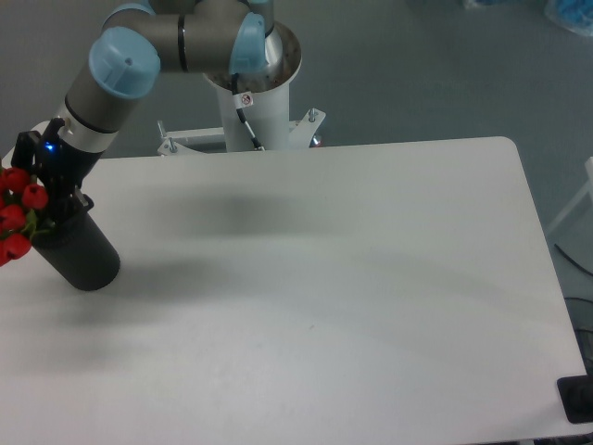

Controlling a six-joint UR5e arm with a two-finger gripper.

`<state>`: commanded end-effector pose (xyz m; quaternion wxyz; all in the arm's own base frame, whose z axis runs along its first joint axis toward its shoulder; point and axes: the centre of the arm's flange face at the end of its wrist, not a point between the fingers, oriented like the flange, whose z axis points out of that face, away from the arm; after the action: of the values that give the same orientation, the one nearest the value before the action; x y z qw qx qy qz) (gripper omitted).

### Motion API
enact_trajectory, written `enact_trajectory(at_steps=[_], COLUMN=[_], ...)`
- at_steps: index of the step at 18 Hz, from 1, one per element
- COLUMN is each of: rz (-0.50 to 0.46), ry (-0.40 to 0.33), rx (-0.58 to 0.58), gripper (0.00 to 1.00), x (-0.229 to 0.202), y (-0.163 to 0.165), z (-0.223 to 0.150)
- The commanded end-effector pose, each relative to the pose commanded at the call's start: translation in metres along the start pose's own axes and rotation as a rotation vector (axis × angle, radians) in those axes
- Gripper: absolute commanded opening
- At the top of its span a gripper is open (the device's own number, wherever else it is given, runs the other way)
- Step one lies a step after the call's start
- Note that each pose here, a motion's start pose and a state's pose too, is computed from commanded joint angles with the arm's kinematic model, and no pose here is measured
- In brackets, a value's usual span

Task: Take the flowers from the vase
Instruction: 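Lift the gripped tulips straight up out of the vase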

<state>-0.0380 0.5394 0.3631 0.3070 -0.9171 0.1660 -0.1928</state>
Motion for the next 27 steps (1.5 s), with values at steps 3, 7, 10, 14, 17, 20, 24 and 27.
enact_trajectory(at_steps=[3, 7, 10, 14, 17, 20, 24, 27], rz=[0.018, 0.022, 0.028, 0.031, 0.044, 0.04, 0.019, 0.026], ry=[0.002, -0.004, -0.011, -0.024, -0.036, -0.04, -0.063, -0.052], rx=[-0.002, 0.003, 0.013, 0.027, 0.046, 0.091, 0.134, 0.162], gripper=[0.43, 0.43, 0.43, 0.43, 0.43, 0.43, 0.44, 0.43], x=[0.001, -0.001, 0.001, 0.005, 0.012, 0.015, 0.018, 0.02], y=[0.002, 0.0, -0.004, -0.007, -0.012, -0.021, -0.036, -0.042], z=[0.001, -0.003, -0.008, -0.019, -0.031, -0.05, -0.073, -0.081])
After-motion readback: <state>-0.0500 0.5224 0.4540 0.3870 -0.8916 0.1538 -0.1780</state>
